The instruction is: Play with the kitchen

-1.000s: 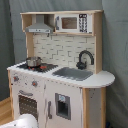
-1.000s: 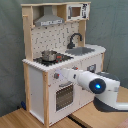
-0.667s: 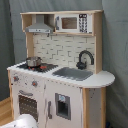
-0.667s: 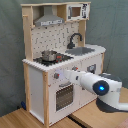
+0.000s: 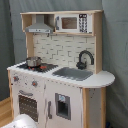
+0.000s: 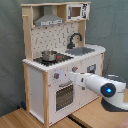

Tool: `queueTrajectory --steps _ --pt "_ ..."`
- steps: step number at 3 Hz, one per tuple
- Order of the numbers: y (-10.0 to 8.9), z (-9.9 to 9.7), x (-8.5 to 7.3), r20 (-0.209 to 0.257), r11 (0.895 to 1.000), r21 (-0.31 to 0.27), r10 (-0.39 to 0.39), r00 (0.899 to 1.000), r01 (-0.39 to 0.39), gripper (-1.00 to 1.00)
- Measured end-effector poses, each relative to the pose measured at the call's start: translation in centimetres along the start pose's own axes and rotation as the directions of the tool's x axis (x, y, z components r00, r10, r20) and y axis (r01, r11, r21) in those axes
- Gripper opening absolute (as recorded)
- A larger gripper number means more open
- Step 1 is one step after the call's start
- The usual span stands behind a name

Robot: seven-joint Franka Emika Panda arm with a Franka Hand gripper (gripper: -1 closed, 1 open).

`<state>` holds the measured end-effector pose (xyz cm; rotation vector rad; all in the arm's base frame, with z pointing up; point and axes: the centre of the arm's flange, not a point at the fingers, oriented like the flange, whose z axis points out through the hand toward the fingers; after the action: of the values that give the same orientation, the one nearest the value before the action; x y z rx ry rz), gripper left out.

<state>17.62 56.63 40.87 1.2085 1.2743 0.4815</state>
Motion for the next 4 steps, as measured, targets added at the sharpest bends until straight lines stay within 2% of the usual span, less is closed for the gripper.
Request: queueTrajectory --steps 2,4 --pt "-2.4 1.9 -2.7 -0.056 0.997 -0.067 -0.032 0.998 0.029 1.00" --pt "-4.2 3.8 -5.3 -0.114 0.989 -0.136 -0.065 0.991 0.049 1.00"
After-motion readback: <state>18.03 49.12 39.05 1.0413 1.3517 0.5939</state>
